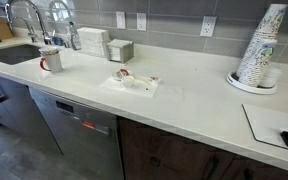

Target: Remove the styrofoam cup from the white and red mug cup and put it on the counter top slightly to the right

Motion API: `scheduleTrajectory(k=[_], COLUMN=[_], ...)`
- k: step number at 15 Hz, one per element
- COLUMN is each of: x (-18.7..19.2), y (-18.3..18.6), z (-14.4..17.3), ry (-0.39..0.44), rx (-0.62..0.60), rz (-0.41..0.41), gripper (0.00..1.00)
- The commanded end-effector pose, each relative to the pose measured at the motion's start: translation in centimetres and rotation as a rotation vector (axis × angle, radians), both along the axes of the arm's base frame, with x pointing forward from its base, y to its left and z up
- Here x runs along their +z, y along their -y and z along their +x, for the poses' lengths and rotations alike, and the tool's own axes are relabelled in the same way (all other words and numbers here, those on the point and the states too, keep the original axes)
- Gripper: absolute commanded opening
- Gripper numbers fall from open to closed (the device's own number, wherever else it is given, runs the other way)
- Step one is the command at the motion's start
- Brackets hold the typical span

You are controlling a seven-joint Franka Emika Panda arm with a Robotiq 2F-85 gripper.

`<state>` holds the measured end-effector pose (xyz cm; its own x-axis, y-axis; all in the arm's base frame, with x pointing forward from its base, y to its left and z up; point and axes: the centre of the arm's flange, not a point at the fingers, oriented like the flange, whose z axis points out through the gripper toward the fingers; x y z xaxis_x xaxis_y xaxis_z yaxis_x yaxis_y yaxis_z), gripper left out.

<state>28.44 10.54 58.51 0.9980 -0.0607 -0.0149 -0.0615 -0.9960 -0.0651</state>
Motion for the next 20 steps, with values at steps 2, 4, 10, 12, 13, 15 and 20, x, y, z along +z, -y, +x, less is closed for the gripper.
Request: scheduleTrajectory(k=[2, 4, 10, 12, 13, 15, 20], x=[0.0, 0.0, 0.0, 1.0, 1.6, 2.6, 2.7], y=[0.0, 0.0, 0.0, -1.1, -1.5, -2.3, -5.5], z=[0.0, 0.0, 0.0, 2.7, 4.0, 6.7, 13.9], ry=[0.000, 0.000, 0.000, 0.029, 0.042, 0.071, 0.043], rx=[0.000, 0.000, 0.000, -0.011, -0.022, -0.054, -0.119], rz=[0.000, 0.000, 0.000, 0.001, 0.004, 0.026, 0.075], gripper=[1.00, 1.00, 1.00, 1.00, 1.00, 1.00, 1.00])
